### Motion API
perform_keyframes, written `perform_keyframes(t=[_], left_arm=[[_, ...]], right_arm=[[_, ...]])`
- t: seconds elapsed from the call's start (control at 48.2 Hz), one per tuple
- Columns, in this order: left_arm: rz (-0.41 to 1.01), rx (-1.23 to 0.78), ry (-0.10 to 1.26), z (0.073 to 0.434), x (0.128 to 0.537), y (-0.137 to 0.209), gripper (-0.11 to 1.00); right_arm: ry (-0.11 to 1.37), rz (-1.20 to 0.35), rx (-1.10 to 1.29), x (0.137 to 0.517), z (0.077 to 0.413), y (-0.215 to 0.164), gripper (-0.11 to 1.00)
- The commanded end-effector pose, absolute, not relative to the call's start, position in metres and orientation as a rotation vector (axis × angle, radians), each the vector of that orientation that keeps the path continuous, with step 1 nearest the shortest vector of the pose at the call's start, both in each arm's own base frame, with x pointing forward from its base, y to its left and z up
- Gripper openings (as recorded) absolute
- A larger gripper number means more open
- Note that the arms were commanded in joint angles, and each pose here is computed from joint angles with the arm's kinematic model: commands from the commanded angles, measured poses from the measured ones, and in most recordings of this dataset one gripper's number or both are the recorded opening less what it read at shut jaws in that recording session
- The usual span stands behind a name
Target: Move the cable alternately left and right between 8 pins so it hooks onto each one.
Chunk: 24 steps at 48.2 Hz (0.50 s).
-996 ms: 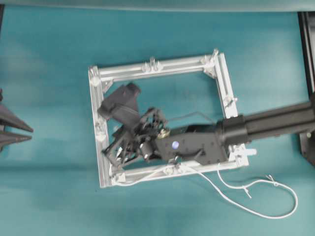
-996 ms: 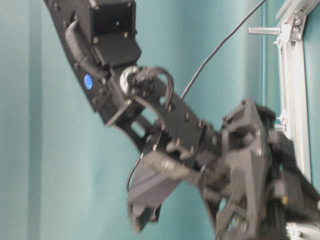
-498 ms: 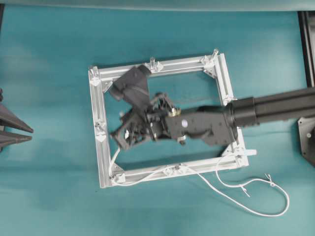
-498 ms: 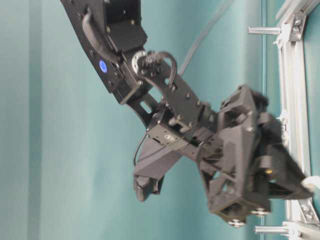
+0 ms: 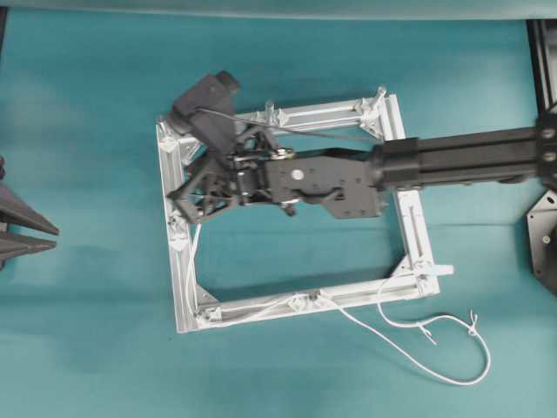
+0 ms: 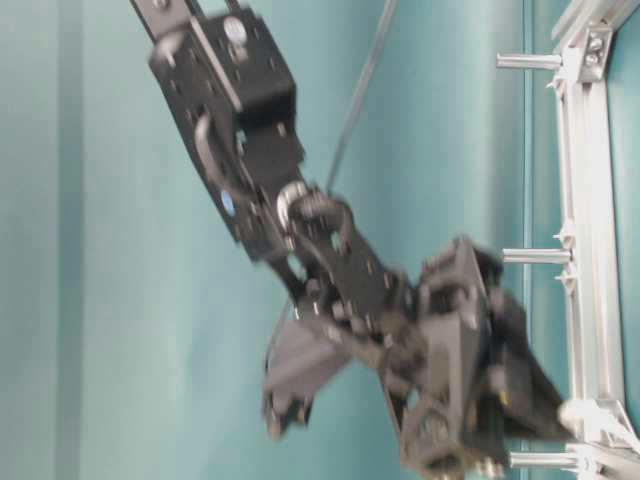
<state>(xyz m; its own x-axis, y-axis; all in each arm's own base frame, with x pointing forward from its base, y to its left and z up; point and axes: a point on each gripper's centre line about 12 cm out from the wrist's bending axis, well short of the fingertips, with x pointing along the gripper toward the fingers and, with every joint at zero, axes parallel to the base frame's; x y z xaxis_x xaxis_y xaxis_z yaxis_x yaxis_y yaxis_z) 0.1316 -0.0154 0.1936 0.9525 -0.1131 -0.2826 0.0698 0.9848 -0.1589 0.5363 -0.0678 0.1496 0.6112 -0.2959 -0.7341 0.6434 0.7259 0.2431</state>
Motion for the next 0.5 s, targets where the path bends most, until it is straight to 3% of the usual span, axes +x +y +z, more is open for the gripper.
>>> perform_keyframes(t=[0.0, 0.477], left_arm=[[-0.096, -0.141, 0.284, 0.198, 0.133, -0.016, 0.36], [-0.096, -0.142, 0.283, 0.199, 0.133, -0.016, 0.36]], right_arm=[[0.668, -0.543, 0.530, 0.551, 0.171, -0.068, 0.15], [0.610, -0.477, 0.507, 0.596, 0.177, -0.061, 0.15]])
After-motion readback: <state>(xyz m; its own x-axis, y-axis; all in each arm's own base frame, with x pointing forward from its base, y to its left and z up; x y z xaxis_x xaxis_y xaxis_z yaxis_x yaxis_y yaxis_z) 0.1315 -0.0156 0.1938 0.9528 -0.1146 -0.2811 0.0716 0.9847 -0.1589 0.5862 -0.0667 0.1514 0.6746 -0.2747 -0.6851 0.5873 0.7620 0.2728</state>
